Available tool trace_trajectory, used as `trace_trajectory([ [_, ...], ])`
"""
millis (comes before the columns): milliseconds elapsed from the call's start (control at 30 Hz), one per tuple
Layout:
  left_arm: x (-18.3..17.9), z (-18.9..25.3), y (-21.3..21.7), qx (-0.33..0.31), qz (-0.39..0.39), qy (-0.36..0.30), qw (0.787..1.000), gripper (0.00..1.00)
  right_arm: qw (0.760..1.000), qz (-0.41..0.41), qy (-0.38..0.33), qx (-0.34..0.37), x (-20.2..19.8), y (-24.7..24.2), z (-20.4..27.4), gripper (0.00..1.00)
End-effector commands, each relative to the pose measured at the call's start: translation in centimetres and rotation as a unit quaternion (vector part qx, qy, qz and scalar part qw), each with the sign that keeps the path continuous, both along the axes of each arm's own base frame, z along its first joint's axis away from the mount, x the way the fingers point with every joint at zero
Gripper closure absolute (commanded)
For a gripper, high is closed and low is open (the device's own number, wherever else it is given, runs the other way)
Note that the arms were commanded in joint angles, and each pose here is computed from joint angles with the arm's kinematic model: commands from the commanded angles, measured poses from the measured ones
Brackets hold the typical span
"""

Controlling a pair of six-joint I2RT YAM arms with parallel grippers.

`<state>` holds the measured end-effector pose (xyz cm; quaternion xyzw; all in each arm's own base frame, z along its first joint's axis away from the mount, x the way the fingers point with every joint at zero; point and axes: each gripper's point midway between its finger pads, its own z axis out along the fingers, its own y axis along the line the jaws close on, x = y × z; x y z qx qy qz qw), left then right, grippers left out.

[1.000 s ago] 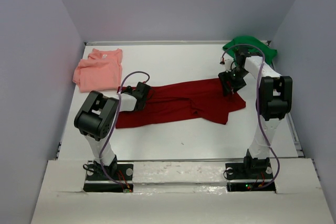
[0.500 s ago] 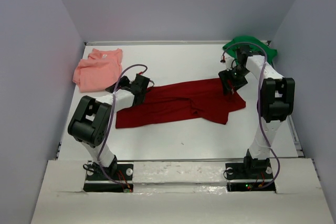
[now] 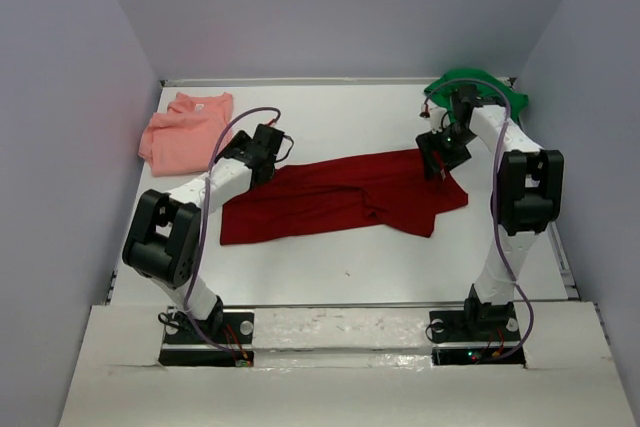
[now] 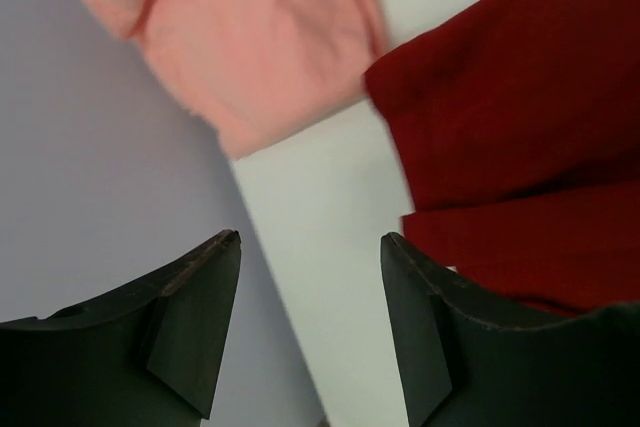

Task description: Fold and stack the t-shirts

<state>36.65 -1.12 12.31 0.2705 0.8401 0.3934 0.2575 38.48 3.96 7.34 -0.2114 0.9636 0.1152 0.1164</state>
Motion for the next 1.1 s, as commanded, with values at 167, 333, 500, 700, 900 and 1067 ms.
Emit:
trace_trajectory([
  [167,1.9,-0.3,-9.7,-0.307,-0.142,0.056,0.939,0.32,0.999,-0.015,-0.048,-0.007,-0.7,-0.5,2.8,0.23],
  [333,2.0,-3.3,-10.6,-0.333,-0.158,0.108,0.923,0.53,0.999,-0.024,-0.048,-0.012,-1.6,-0.7,2.9,0.23],
  [500,2.4,-4.1,-10.5,-0.393,-0.172,0.138,0.893,0.64,0.998,-0.032,-0.045,-0.024,-2.7,-1.2,2.9,0.23],
  [700,3.5,-4.6,-7.9,-0.449,-0.15,0.146,0.869,0.64,0.998,-0.04,-0.048,-0.033,-3.4,-1.5,3.2,0.23],
  [900,3.9,-5.2,-6.6,-0.438,-0.143,0.144,0.876,0.64,0.998,-0.046,-0.04,-0.027,-3.3,-1.3,3.1,0.23],
  [1067,3.8,-6.4,-5.9,-0.439,-0.136,0.151,0.875,0.65,0.998,-0.05,-0.04,-0.021,-3.2,-1.1,3.4,0.23],
])
